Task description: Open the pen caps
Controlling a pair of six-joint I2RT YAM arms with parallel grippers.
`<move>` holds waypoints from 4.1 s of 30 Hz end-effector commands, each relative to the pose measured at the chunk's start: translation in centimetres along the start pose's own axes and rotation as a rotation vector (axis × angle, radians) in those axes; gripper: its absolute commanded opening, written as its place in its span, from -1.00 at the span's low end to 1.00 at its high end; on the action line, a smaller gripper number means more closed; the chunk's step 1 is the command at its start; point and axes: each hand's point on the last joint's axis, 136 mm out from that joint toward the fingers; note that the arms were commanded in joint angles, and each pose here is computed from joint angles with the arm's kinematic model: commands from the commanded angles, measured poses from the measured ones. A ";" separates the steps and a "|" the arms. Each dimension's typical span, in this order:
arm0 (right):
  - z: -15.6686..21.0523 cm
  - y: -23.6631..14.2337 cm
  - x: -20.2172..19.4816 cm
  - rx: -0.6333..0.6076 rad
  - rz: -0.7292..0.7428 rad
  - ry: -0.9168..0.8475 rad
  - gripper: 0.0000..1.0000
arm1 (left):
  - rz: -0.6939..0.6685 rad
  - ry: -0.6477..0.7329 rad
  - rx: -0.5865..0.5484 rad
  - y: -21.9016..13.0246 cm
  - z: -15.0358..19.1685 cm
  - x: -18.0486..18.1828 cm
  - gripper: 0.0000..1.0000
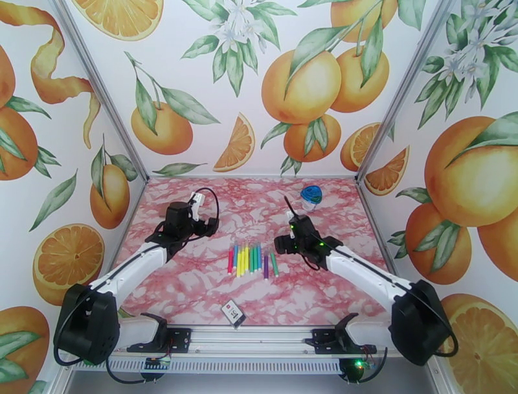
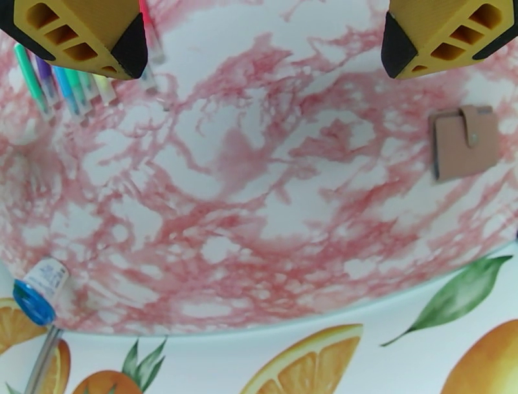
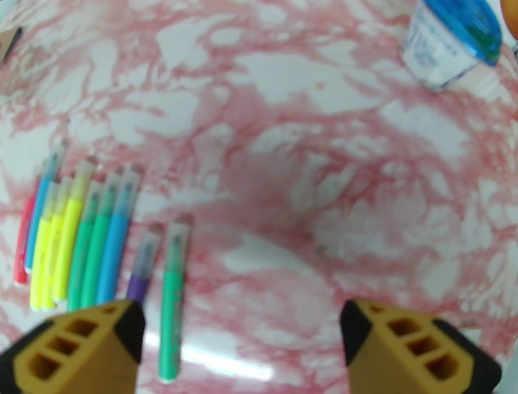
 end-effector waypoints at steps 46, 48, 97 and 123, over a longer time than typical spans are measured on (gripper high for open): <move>9.3 6.0 3.0 0.442 0.077 -0.031 -0.30 | -0.096 0.011 0.003 -1.3 -0.5 1.4 1.00; 9.4 6.0 2.9 0.450 0.089 -0.031 -0.32 | -0.097 0.011 0.001 -1.3 -0.6 1.4 1.00; -3.8 -3.3 14.0 -0.234 -0.585 -0.126 -0.72 | 0.715 -0.188 -0.177 -3.7 -9.5 -10.6 0.92; -6.3 -4.9 18.8 -0.293 -0.720 -0.190 -0.72 | 0.912 -0.214 -0.100 -3.0 -10.8 -15.3 0.24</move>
Point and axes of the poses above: each hand's point on the last joint's axis, 136 mm out from that joint toward the fingers, its own y axis out along the fingers, its own x axis along the line the jaws close on, z = x × y, and after that the axes turned 8 degrees about y, right-handed
